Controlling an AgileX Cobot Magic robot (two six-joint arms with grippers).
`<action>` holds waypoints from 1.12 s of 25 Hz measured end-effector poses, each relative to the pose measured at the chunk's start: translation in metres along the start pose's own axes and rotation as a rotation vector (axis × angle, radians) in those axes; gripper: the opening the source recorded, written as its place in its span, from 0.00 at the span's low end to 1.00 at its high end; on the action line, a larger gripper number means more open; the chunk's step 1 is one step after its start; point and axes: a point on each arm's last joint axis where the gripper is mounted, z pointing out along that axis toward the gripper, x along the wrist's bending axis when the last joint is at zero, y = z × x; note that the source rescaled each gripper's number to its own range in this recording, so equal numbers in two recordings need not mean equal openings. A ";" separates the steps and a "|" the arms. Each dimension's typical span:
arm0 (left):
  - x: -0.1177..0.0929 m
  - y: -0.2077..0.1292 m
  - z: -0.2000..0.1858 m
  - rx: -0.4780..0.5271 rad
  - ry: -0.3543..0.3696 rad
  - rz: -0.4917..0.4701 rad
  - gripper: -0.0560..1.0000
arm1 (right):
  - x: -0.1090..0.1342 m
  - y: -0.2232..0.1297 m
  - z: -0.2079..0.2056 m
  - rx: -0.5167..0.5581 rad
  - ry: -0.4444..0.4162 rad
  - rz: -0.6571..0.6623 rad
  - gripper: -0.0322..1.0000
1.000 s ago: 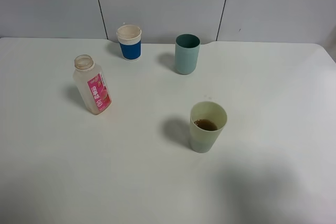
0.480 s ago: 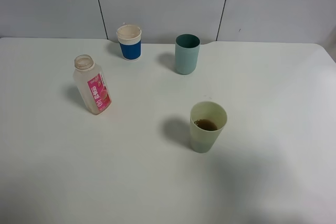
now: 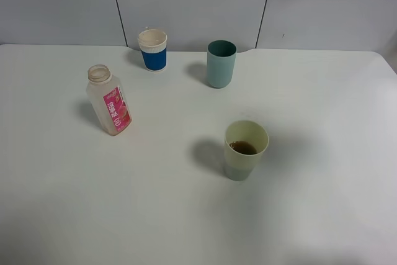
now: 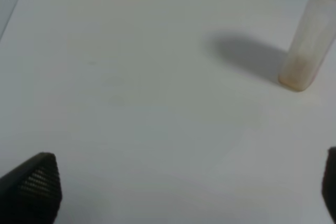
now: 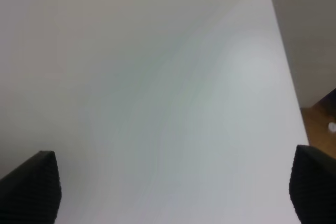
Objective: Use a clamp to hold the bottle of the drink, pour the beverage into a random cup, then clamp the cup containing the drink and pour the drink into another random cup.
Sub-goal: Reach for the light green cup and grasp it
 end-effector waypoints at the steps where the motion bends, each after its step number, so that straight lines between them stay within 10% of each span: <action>1: 0.000 0.000 0.000 0.000 0.000 0.000 1.00 | -0.001 0.001 0.008 0.025 -0.003 -0.004 0.61; 7: 0.000 0.000 0.000 0.001 0.000 0.000 1.00 | -0.010 0.003 0.047 0.132 -0.130 -0.042 0.61; 13: 0.000 0.000 0.000 0.001 0.000 0.000 1.00 | 0.001 0.013 0.077 0.024 -0.155 -0.048 0.61; 28: 0.000 0.000 0.000 0.001 0.000 0.000 1.00 | 0.052 -0.014 0.107 -0.177 0.334 -0.264 0.61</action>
